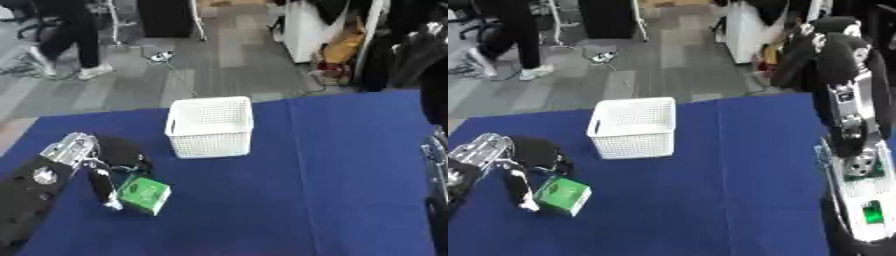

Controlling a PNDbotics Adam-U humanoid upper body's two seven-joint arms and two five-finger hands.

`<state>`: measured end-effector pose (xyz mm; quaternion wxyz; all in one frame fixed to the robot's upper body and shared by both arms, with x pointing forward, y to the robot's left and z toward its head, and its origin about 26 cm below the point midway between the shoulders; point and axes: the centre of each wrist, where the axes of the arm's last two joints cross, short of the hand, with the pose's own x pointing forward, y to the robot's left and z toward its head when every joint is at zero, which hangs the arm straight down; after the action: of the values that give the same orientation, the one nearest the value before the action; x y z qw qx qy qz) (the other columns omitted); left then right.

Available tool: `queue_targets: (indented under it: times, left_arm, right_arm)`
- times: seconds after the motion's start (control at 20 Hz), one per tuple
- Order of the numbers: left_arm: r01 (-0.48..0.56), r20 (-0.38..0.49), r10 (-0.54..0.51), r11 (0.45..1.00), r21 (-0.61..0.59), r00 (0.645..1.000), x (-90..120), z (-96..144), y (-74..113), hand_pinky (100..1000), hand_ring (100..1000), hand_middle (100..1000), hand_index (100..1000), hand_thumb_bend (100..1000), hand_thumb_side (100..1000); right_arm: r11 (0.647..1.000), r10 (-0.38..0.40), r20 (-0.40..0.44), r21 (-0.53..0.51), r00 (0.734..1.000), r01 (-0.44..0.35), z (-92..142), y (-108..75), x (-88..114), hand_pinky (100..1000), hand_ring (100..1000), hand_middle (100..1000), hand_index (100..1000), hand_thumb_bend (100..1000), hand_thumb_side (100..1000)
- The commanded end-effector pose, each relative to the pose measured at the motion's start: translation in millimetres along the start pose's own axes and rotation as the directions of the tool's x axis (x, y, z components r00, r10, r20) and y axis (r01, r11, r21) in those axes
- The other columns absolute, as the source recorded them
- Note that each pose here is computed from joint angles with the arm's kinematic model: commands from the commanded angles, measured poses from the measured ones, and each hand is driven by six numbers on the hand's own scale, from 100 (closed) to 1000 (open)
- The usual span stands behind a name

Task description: Pick up objects on the table and place them in the box.

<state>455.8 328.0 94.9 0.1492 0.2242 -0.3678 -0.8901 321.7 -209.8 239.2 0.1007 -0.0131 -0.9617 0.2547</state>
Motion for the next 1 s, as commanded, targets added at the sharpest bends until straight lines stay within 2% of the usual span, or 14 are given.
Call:
queue_targets:
  times: [0.05,0.75,1.0]
  left_arm:
    - [0.020,-0.018,-0.020,1.000,0.000,1.000,-7.9,10.5,9.1,793,804,847,927,436,841]
    - [0.011,-0.011,-0.011,1.000,-0.012,1.000,-7.3,10.2,12.1,781,764,801,896,416,840]
    - [0.009,-0.009,-0.009,1.000,-0.019,1.000,-7.6,10.1,13.0,780,758,789,860,367,848]
  right_arm:
    - [1.000,0.006,0.034,0.002,0.999,-0.006,-7.9,-2.9,3.7,133,227,236,406,110,978]
    - [1.000,0.002,0.036,0.005,0.999,-0.002,-7.7,-3.3,3.6,134,227,237,406,107,976]
    - [1.000,0.000,0.037,0.005,0.999,0.000,-7.7,-3.2,3.6,134,228,237,406,106,974]
